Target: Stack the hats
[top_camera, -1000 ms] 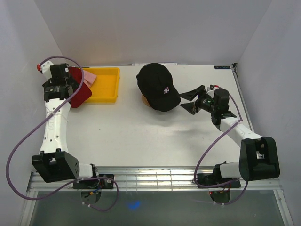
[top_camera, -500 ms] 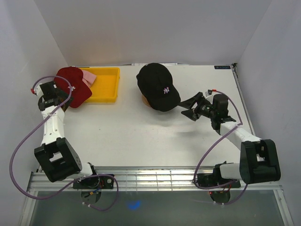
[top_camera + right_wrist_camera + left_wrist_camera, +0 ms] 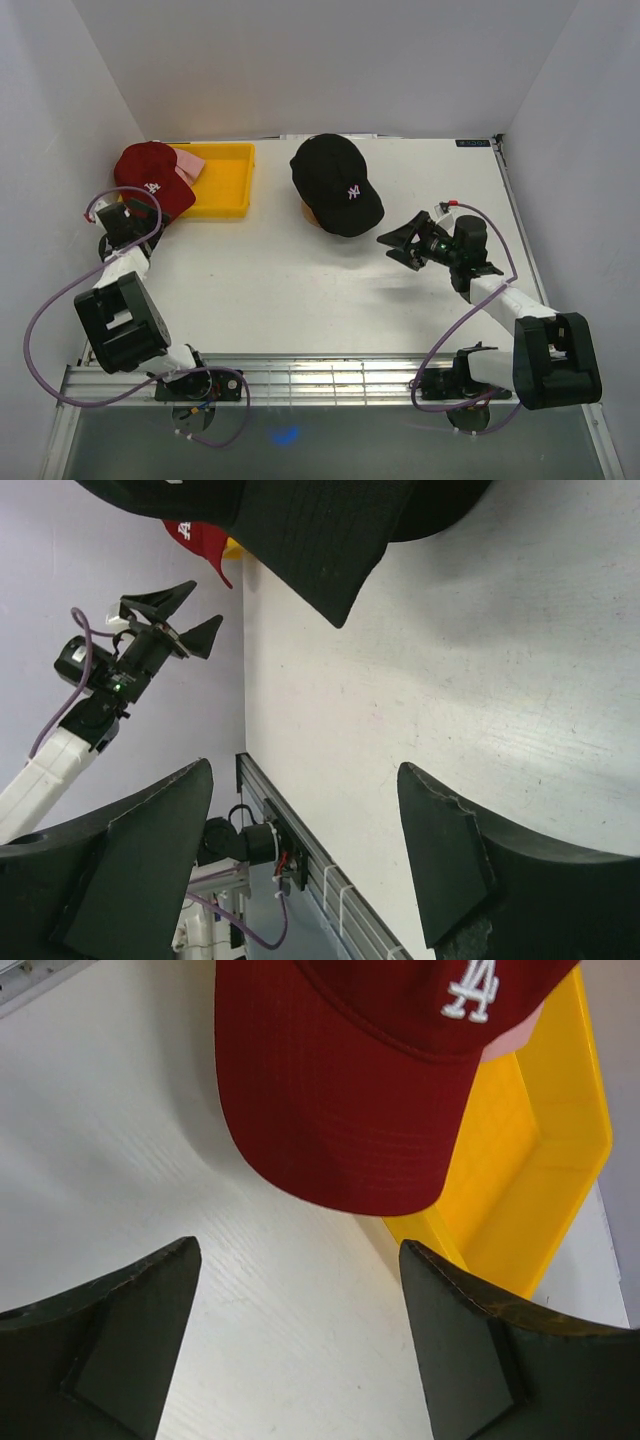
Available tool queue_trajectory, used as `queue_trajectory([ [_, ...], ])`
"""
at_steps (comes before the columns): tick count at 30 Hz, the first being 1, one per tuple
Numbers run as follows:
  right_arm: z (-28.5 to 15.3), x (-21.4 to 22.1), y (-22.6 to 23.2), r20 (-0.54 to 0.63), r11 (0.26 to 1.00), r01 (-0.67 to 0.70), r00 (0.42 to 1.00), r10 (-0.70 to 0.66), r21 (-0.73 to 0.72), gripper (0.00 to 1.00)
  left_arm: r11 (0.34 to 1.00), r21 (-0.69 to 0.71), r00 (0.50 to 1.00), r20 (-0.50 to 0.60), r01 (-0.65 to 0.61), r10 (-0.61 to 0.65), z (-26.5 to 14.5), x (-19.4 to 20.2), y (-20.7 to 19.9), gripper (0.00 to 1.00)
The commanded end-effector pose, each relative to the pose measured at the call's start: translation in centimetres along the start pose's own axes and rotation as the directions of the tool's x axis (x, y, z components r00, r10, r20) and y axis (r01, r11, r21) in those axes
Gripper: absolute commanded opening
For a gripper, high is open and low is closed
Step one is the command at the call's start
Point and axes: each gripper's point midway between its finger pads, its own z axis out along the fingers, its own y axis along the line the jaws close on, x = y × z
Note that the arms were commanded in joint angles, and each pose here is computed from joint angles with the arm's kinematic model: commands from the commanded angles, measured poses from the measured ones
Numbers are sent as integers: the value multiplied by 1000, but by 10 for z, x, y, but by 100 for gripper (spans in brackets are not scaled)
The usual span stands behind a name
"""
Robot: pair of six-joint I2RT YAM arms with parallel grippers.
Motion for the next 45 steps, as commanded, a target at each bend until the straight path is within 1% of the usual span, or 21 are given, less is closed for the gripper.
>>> queue_trajectory([
  [1,-2,-1,12,11,992,110,994,-109,-59,80,997,81,999,39,19,-22,14,-12,-2,91],
  [2,-2,-1,10,11,992,115,993,-115,-57,80,996,86,999,36,28,-31,17,-11,-1,92],
  [3,-2,-2,11,15,990,125,992,-125,-63,81,993,113,998,52,25,-31,19,-15,-3,98],
  [4,-2,-2,11,16,989,132,991,-131,-70,81,991,127,999,34,30,-35,23,-12,-2,98],
  [7,-1,-1,10,19,985,154,988,-153,-75,81,982,184,998,46,31,-40,29,-18,-9,98],
  [14,1,1,1,27,984,161,987,-160,-71,81,982,176,996,33,72,-79,56,-21,-1,98],
  [18,1,3,-3,27,984,162,987,-161,-68,80,971,215,994,18,106,-112,67,-17,-3,98],
  [19,1,3,-3,30,984,166,986,-165,-67,80,967,222,991,15,129,-135,68,-19,-3,98],
  [23,-2,1,-3,53,982,181,983,-178,-53,79,959,251,988,38,134,-148,66,-28,-11,98],
  [25,-2,-1,-1,59,981,185,982,-182,-54,79,957,261,988,49,127,-144,64,-33,-14,95],
  [29,-2,-2,0,61,981,186,981,-182,-56,77,958,268,989,71,107,-130,61,-40,-18,80],
  [30,-2,-2,1,63,981,188,981,-184,-56,76,958,267,989,74,106,-130,61,-41,-17,75],
  [31,-3,-2,1,64,980,190,980,-187,-57,75,958,265,988,76,106,-131,62,-43,-17,65],
  [33,-3,-1,-1,67,980,192,980,-189,-53,75,959,264,988,80,108,-134,63,-45,-16,56],
  [34,-3,0,-2,66,980,190,980,-187,-51,75,958,264,988,80,107,-132,63,-45,-16,48],
  [36,-3,0,-3,65,981,188,981,-185,-49,74,957,268,988,73,110,-134,64,-44,-17,45],
  [37,-3,1,-4,63,982,184,981,-181,-49,74,957,270,988,73,109,-134,64,-45,-17,40],
  [40,-3,1,-3,63,982,184,982,-181,-51,74,953,287,989,81,96,-124,59,-49,-23,38],
  [43,-3,0,-2,66,981,185,981,-182,-52,74,950,302,989,96,78,-111,53,-56,-31,28],
  [44,-3,0,-1,65,981,185,981,-182,-54,74,950,304,990,95,74,-108,52,-57,-32,22],
  [45,-4,0,0,68,981,187,981,-183,-57,74,947,314,990,101,67,-103,49,-61,-37,19],
])
